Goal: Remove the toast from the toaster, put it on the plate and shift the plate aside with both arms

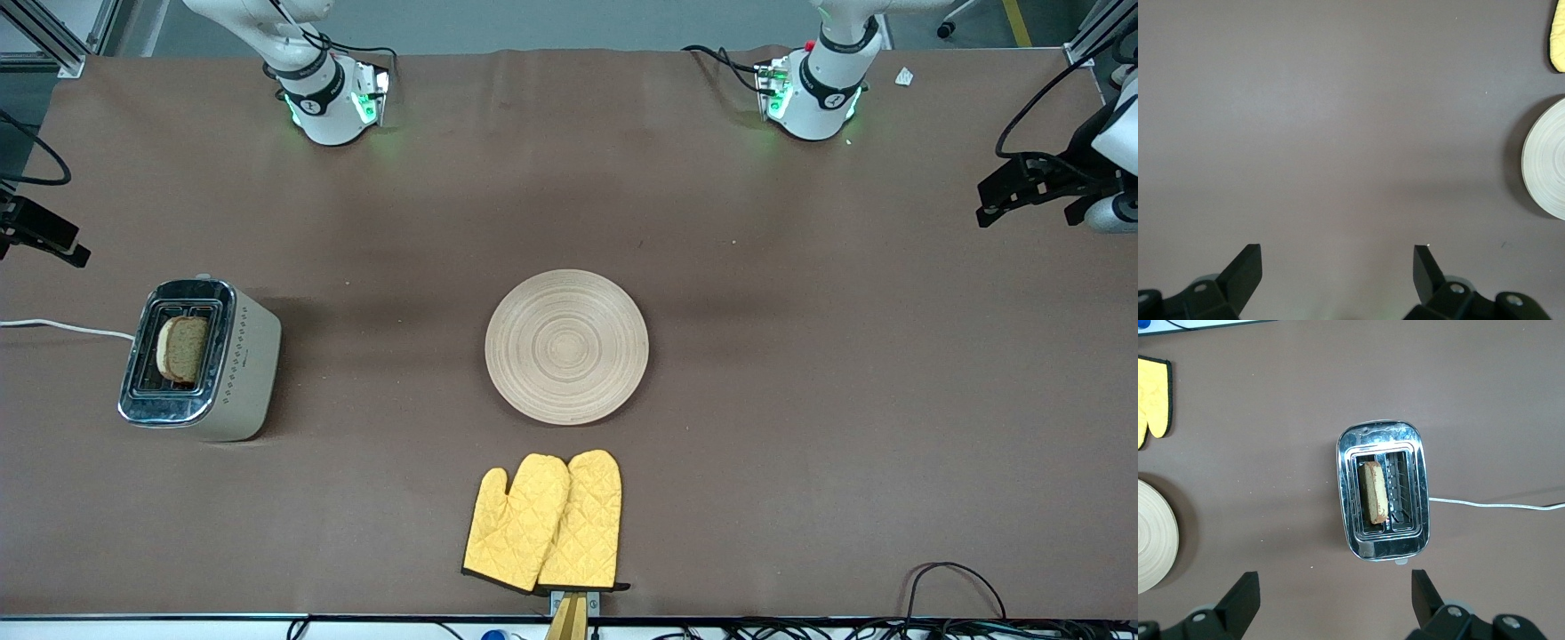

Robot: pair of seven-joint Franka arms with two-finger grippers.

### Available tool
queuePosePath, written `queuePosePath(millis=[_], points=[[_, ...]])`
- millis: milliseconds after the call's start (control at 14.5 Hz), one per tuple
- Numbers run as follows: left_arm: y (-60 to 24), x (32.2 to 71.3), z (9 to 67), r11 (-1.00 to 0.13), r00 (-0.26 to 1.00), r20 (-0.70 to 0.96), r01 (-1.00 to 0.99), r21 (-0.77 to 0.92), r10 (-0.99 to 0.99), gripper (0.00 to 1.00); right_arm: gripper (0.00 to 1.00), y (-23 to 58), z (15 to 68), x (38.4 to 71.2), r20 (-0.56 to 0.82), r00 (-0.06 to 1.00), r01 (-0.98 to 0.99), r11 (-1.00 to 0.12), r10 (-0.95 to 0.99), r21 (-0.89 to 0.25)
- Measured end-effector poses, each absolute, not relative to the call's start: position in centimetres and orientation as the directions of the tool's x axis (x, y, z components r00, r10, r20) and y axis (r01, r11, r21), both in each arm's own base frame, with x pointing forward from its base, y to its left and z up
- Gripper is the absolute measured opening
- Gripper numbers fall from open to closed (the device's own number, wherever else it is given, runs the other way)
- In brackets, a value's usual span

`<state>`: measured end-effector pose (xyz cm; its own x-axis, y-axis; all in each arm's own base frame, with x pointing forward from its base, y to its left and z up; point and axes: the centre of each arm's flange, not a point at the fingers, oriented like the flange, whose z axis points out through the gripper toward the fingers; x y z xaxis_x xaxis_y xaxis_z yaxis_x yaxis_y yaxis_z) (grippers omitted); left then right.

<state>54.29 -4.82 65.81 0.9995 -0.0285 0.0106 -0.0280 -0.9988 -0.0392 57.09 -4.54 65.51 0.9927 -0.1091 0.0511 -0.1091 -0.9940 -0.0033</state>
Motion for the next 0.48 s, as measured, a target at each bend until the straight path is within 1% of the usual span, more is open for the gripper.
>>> queuePosePath(millis=[482], points=[[-4.83,54.30,65.81,-0.999,1.000,0.011,-0.028,-0.039,-0.029,1.00,1.00,-4.88,65.51,57.28,0.067,0.991,-0.114,-0.993,-0.115,-0.005]])
